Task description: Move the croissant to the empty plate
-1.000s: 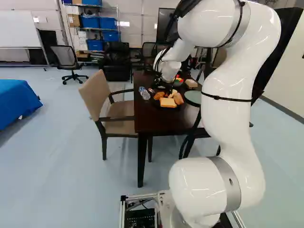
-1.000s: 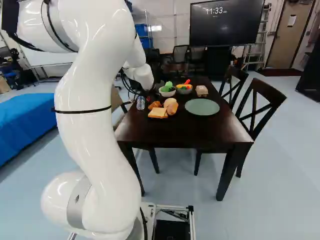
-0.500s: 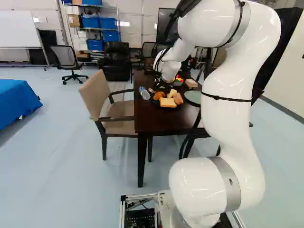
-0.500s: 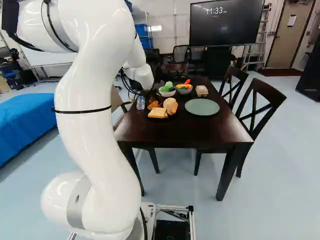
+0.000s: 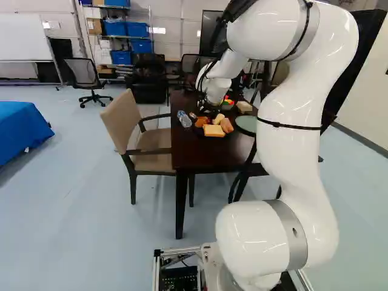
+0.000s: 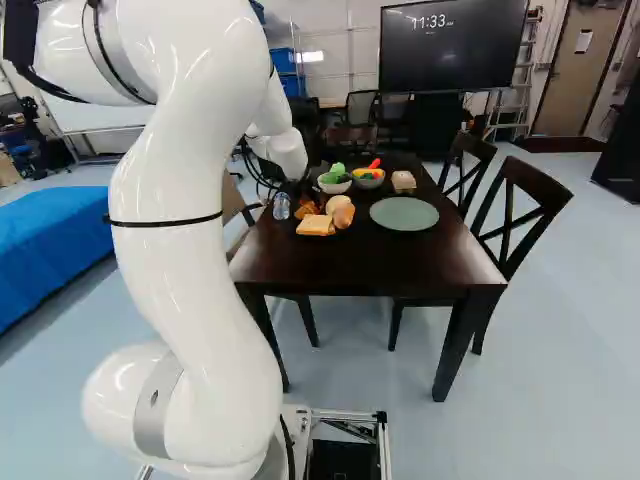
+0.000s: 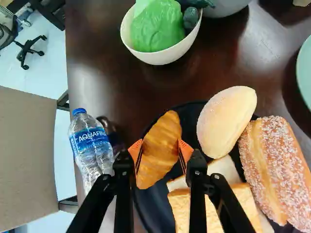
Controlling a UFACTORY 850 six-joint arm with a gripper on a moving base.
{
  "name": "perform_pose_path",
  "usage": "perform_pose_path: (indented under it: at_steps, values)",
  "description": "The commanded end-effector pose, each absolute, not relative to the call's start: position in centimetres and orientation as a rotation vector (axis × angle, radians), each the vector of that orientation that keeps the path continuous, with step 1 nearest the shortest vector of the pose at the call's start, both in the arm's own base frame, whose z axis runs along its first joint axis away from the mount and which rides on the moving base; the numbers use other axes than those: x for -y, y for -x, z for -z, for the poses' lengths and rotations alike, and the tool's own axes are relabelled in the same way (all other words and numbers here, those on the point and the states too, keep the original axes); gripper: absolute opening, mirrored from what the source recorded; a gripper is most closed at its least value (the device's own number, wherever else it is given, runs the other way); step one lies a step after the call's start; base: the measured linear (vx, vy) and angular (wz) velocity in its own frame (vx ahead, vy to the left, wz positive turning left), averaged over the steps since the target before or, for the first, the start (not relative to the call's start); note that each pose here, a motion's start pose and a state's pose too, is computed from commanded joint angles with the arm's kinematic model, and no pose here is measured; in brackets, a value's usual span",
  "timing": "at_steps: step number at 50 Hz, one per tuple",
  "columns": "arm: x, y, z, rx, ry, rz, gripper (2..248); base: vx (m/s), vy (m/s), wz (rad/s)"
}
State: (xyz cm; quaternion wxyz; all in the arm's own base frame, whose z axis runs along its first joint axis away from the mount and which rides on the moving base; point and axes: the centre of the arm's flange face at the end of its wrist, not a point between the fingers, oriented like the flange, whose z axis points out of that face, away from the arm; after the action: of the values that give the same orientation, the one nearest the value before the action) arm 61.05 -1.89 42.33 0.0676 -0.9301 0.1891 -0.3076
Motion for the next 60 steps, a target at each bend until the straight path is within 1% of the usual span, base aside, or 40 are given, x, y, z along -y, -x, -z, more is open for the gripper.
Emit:
perform_pose_path:
  at_steps: [7,8,12,13,38,39,44,45,60]
  values:
    - [1.89,-61.05,-42.33,-0.57,2.802,0.927,117,0.0,0.0,0.0]
    - [1.89,-61.05,-42.33,-0.57,2.802,0.927,105,0.0,0.0,0.0]
    - [1.89,-61.05,-42.33,-0.57,2.802,0.927,105,0.0,0.0,0.0]
    - [1.89,-61.05,-42.33,-0.57,2.802,0.927,99,0.0,0.0,0.0]
    - [1.89,-61.05,-42.33,-0.57,2.802,0.927,99,0.0,0.0,0.0]
    - [1.89,-61.05,-42.33,-0.57,2.802,0.927,90,0.0,0.0,0.0]
    - [1.89,-61.05,-42.33,-0.57,2.802,0.927,90,0.0,0.0,0.0]
    - [1.89,-61.05,-42.33,-0.57,2.802,0.927,82,0.0,0.0,0.0]
    - [1.88,-60.86,-43.06,-0.568,2.796,0.942,84,0.0,0.0,0.0]
